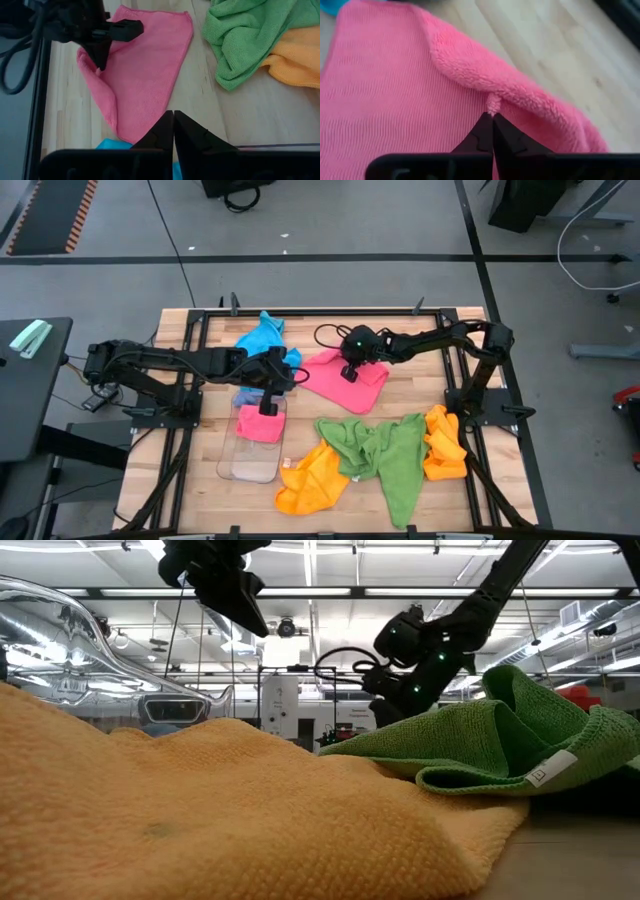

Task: Fold microfiber towels
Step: Fold the pink microfiber cloth

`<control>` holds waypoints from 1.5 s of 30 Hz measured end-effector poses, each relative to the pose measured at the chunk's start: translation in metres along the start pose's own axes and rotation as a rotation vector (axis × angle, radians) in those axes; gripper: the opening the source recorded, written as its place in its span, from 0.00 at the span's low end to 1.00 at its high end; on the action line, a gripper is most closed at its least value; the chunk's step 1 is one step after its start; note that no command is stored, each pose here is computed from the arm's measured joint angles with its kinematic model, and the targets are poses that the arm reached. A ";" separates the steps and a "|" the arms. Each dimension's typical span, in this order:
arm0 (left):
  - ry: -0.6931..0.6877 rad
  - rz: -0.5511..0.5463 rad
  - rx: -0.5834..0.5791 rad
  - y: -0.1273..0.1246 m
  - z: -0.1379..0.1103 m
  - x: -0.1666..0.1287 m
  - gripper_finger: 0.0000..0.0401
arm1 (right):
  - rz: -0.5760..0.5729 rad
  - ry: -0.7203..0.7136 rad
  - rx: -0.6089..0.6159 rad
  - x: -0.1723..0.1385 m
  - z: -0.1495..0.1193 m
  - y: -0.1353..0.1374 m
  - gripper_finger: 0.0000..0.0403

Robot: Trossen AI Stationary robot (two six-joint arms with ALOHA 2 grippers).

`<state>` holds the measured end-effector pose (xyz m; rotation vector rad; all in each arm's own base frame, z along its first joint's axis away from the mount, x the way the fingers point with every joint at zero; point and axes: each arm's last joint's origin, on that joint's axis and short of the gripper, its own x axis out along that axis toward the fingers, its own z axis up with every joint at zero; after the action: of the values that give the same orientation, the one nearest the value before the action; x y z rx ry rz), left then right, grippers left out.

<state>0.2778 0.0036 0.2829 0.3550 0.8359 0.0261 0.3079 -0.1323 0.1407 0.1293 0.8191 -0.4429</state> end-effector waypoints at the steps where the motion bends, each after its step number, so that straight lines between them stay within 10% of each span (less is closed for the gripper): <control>1: 0.000 0.000 0.006 0.000 0.000 0.000 0.04 | -0.010 -0.002 -0.009 0.000 0.003 -0.002 0.01; 20: 0.024 -0.011 0.115 -0.001 -0.002 0.000 0.04 | -0.035 -0.073 -0.110 -0.017 0.063 -0.047 0.01; 45: 0.027 -0.013 0.074 -0.002 -0.002 -0.001 0.03 | 0.201 -0.161 -0.237 0.019 0.057 0.044 0.01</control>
<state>0.2755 0.0024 0.2812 0.4191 0.8675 -0.0123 0.3767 -0.1143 0.1628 -0.0436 0.6865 -0.1626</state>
